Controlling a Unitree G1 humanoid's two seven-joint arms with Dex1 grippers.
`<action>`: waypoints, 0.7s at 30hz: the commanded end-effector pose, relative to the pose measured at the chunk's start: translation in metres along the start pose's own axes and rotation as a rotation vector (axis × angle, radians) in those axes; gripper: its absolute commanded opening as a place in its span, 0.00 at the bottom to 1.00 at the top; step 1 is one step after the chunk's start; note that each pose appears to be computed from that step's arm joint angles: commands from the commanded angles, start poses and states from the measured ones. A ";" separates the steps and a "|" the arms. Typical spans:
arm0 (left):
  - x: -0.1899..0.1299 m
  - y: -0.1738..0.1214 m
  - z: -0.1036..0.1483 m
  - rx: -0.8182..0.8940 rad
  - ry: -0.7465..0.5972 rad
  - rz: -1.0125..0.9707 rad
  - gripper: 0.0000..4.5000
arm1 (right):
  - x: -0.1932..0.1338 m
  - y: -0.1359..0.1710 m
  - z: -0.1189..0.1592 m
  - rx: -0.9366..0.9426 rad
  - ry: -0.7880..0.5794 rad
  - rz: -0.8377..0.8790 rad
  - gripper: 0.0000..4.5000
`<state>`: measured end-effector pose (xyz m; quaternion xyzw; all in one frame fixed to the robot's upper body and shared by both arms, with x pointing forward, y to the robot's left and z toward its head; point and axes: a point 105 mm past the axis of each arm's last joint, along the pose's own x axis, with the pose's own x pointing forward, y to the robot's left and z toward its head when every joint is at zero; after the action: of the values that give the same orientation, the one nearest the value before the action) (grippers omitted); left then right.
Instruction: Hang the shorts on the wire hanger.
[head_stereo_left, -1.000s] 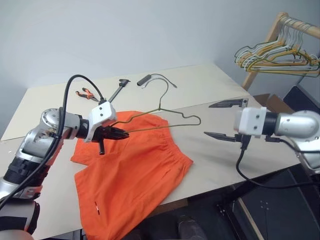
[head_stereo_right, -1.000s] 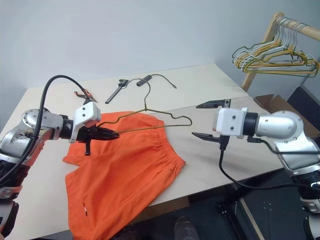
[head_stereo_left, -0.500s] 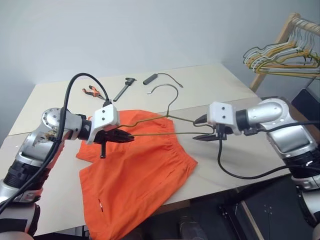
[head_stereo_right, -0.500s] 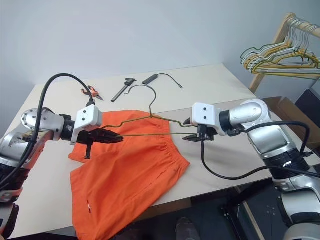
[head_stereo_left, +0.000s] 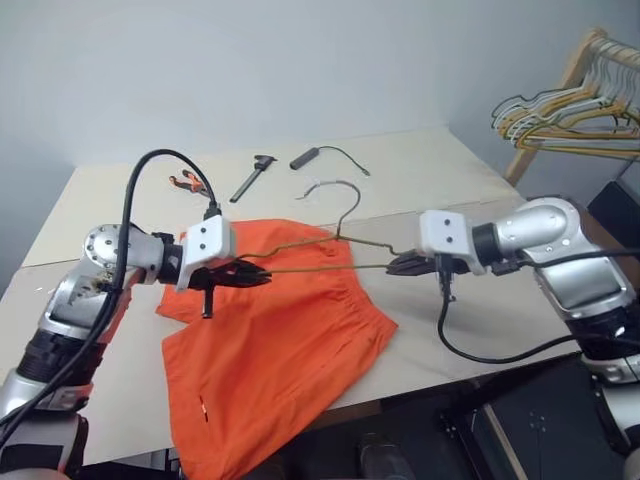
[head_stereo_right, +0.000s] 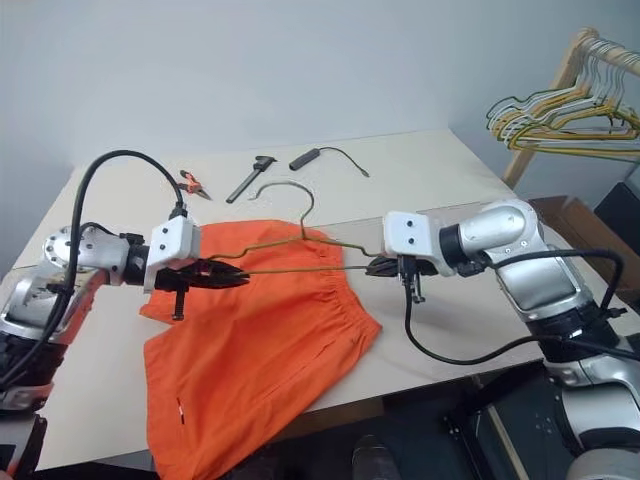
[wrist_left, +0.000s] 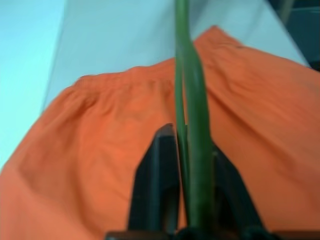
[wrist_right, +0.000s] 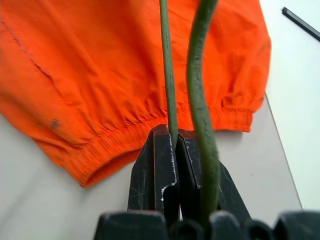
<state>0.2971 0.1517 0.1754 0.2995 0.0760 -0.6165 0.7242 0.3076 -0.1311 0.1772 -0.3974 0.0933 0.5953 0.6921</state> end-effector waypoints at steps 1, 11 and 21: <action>-0.016 0.017 0.011 0.028 -0.051 0.078 0.35 | -0.018 0.007 0.002 0.042 -0.032 -0.037 0.00; -0.052 0.033 0.011 -0.088 -0.147 0.230 1.00 | -0.058 0.046 -0.069 0.501 0.080 -0.164 0.00; -0.036 -0.001 0.027 -0.072 -0.218 0.143 1.00 | -0.049 0.063 -0.106 1.181 0.056 -0.146 0.00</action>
<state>0.2851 0.1693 0.2024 0.1992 0.0193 -0.5912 0.7813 0.2706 -0.2411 0.1041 0.0012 0.3921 0.3903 0.8330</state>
